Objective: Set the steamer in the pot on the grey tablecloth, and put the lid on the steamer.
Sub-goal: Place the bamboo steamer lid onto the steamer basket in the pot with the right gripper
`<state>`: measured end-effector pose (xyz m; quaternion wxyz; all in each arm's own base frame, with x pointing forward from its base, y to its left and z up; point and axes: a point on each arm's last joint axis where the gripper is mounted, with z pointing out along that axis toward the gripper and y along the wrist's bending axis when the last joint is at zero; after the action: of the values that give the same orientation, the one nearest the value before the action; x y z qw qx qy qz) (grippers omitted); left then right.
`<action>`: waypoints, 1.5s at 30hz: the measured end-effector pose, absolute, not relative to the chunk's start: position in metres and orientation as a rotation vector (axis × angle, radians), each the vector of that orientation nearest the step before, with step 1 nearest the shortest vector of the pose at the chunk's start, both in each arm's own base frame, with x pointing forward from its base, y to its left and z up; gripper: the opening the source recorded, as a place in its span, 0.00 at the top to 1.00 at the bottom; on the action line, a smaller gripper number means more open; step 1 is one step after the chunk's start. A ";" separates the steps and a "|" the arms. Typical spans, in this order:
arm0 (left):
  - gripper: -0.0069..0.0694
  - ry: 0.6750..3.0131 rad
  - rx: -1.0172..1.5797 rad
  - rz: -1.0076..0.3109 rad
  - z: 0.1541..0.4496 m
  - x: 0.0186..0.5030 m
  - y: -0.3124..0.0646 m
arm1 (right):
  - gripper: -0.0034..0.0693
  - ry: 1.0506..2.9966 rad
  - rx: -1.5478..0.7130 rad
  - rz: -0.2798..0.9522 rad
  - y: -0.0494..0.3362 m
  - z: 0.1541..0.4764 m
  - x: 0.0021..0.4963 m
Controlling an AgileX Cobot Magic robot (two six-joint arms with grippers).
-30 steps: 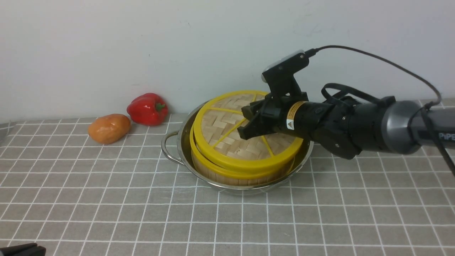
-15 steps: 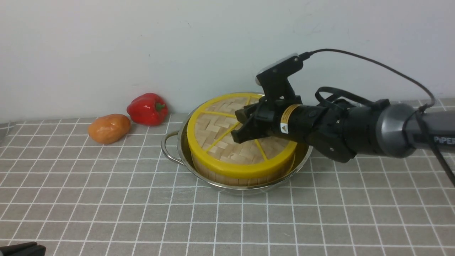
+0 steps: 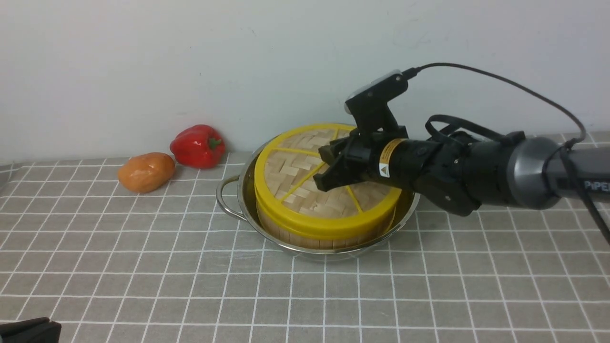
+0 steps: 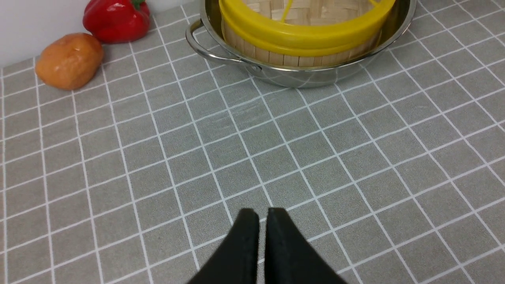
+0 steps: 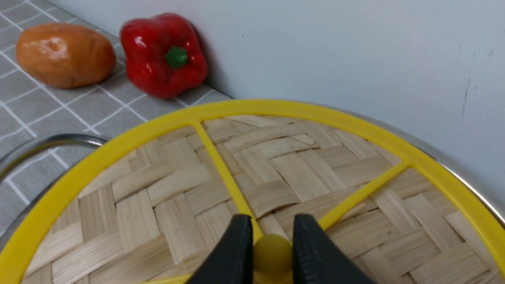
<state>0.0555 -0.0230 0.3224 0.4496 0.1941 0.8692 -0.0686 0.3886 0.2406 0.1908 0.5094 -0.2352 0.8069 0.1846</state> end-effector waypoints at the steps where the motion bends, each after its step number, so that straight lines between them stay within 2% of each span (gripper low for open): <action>1: 0.88 2.149 0.480 -0.170 0.322 0.056 -0.023 | 0.76 1.942 -0.566 0.446 0.241 0.191 0.389; 45: 0.88 2.147 0.481 -0.169 0.323 0.056 -0.023 | 0.76 1.930 -0.565 0.466 0.243 0.182 0.391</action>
<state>0.0556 -0.0230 0.3226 0.4505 0.1946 0.8686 -0.0683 0.3909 0.2430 0.1825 0.5131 -0.2350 0.8024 0.1940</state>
